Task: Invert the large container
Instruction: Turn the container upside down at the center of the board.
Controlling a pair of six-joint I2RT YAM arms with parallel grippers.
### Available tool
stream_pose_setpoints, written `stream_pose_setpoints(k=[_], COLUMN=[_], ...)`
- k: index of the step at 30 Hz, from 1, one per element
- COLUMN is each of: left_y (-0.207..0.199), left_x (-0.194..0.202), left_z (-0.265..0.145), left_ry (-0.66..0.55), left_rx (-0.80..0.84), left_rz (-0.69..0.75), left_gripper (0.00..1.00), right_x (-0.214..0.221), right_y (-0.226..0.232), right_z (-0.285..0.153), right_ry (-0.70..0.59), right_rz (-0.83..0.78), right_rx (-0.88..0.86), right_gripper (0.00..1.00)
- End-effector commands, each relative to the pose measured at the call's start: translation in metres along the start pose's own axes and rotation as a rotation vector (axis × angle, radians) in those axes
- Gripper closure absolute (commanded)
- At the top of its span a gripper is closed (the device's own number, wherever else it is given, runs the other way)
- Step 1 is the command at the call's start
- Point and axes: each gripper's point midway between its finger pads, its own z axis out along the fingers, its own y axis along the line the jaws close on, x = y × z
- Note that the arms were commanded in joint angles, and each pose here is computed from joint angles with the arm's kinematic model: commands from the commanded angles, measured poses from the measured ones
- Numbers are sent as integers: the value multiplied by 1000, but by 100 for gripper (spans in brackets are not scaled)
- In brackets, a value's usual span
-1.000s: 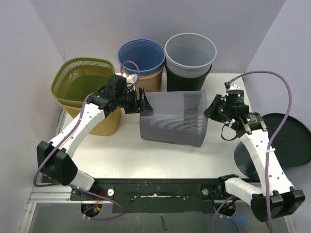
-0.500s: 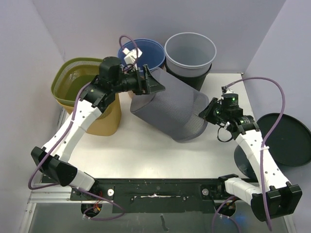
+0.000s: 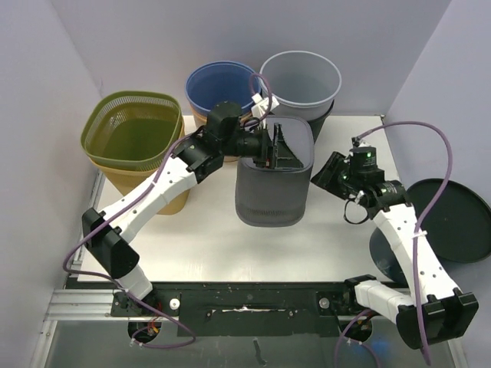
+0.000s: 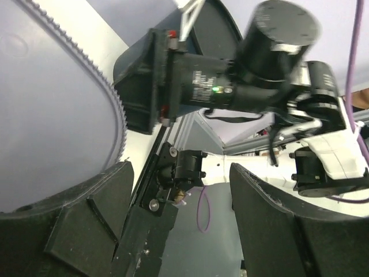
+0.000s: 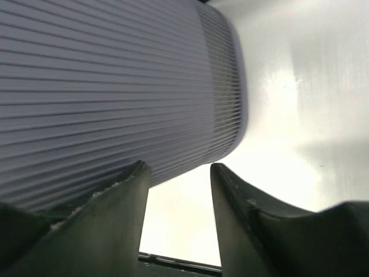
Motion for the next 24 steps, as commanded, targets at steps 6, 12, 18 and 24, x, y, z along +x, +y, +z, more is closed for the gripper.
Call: stream_pose_setpoints(k=[6, 12, 18, 24], left_y=[-27, 52, 101, 94], left_x=[-61, -82, -49, -16], left_z=[-36, -97, -110, -64], left_ry=[-121, -239, -216, -131], left_rx=[-134, -400, -510, -397], left_rz=[269, 111, -15, -31], left_gripper=[33, 32, 32, 32], right_x=[-94, -112, -117, -121], right_y=[37, 40, 40, 37], right_z=[-100, -121, -130, -136], right_ry=[-307, -399, -482, -479], right_rz=[-145, -187, -170, -183], right_rx=[16, 19, -9, 26], right_gripper=[35, 31, 11, 9])
